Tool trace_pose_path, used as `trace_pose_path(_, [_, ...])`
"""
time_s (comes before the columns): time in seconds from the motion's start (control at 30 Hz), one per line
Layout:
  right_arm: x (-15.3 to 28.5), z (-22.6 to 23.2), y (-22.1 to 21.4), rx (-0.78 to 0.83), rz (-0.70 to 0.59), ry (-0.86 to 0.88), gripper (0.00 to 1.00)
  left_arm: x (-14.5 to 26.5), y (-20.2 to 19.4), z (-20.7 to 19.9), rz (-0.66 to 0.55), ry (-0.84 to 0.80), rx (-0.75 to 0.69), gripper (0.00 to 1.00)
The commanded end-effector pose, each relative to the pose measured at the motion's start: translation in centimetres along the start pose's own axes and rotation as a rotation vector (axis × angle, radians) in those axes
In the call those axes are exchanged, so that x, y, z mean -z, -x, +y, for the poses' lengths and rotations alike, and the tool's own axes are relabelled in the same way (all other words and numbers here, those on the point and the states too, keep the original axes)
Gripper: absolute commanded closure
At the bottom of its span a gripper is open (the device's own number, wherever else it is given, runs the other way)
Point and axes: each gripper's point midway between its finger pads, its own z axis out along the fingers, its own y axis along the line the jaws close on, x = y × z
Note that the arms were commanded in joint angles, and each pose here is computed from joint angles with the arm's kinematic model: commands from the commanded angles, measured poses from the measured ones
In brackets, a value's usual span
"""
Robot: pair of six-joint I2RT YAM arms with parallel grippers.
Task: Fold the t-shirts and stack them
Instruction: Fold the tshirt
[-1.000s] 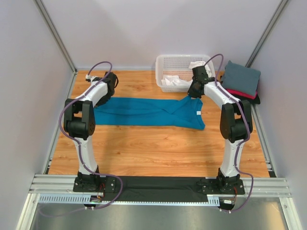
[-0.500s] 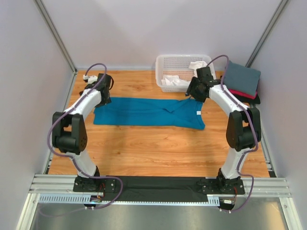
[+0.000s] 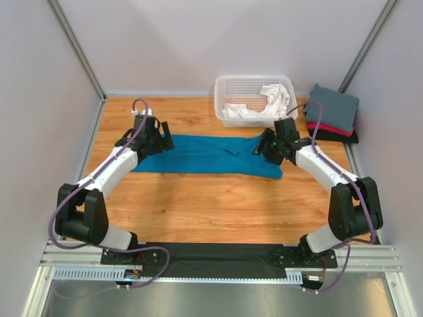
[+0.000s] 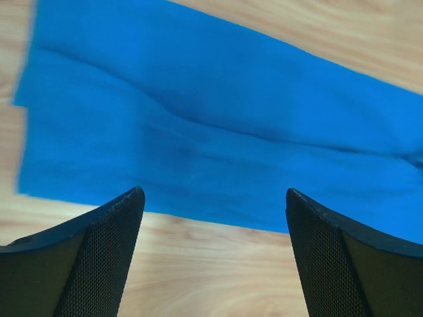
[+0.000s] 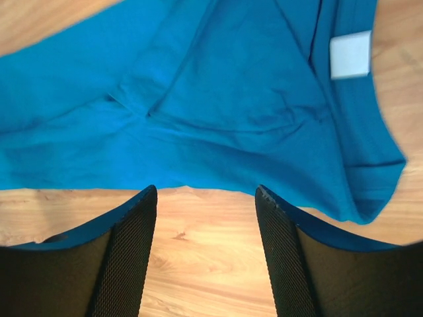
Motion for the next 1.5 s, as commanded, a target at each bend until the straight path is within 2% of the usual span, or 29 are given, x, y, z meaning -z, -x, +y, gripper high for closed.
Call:
trace_pose_path(0.0, [-1.0, 1.4, -0.2, -0.095, -0.052, 0.087, 0.38, 0.0, 1.5, -7.2, -0.065, -0.234, -0.074, 0.07])
trace_pose_path(0.17, [-2.5, 2.3, 0.6, -0.151, -0.106, 0.135, 0.42, -2.8, 0.1, -9.2, 0.0, -0.248, -0.071, 0.07])
trace_pose_path(0.37, [-6.6, 4.0, 1.2, -0.21, -0.058, 0.156, 0.39, -5.2, -2.1, -9.3, 0.082, -0.241, -0.049, 0.07])
trace_pose_path(0.5, [-8.0, 5.5, 1.7, -0.242, -0.065, 0.174, 0.27, -5.6, -2.5, -9.0, 0.092, -0.221, -0.052, 0.06])
trace_pose_path(0.53, [-8.2, 5.7, 1.5, -0.246, -0.059, 0.172, 0.26, -5.7, -2.5, -8.8, 0.092, -0.216, -0.055, 0.0])
trace_pose_path(1.07, [-11.9, 7.8, 0.5, -0.301, -0.005, 0.186, 0.26, -6.3, -3.5, -8.1, 0.131, -0.187, -0.085, 0.01])
trace_pose_path(1.47, [-12.7, 10.3, 3.9, -0.309, -0.069, 0.237, 0.29, -6.5, -4.2, -7.8, 0.149, -0.177, -0.09, 0.0])
